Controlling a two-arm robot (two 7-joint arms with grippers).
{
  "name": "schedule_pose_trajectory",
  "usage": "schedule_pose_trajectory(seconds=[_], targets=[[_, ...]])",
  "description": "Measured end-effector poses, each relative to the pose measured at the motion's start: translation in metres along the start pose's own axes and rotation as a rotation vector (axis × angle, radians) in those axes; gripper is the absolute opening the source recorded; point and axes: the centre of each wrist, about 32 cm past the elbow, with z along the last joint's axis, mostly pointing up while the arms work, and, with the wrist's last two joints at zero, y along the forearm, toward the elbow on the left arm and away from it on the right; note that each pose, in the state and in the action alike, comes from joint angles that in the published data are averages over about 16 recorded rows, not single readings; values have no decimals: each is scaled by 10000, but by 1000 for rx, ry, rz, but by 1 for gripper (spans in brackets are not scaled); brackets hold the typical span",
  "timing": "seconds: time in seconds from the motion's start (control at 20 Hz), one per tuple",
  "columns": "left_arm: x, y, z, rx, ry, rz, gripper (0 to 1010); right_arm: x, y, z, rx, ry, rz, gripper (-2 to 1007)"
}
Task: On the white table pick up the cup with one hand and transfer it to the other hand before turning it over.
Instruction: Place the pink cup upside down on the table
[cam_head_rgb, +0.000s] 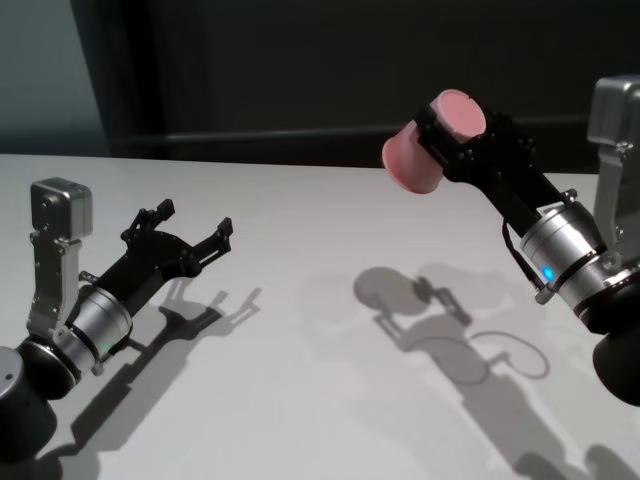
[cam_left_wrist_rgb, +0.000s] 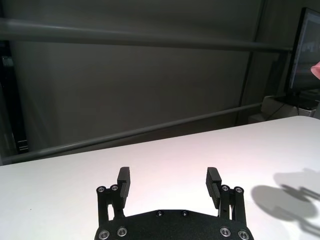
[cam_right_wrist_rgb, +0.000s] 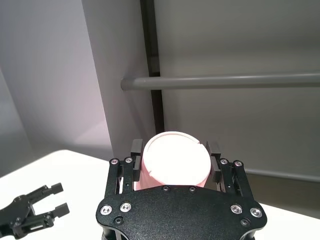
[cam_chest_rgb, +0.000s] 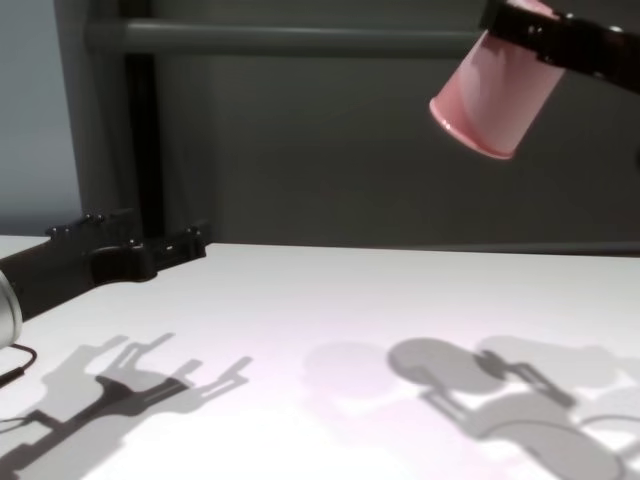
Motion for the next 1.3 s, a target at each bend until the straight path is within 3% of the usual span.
schedule_pose_trajectory(seconds=[0.25,0.45,0.85,1.3], targets=[[0,0,0,0,0,0,1001,-35,48,-21,-77,-89,21,737],[0,0,0,0,0,0,1001,-47,65,-83,-130,-129,27,737],[0,0,0,0,0,0,1001,-72,79,-300,-213,-154,47,737],[0,0,0,0,0,0,1001,-162,132,-553,-297,-182,107,737]])
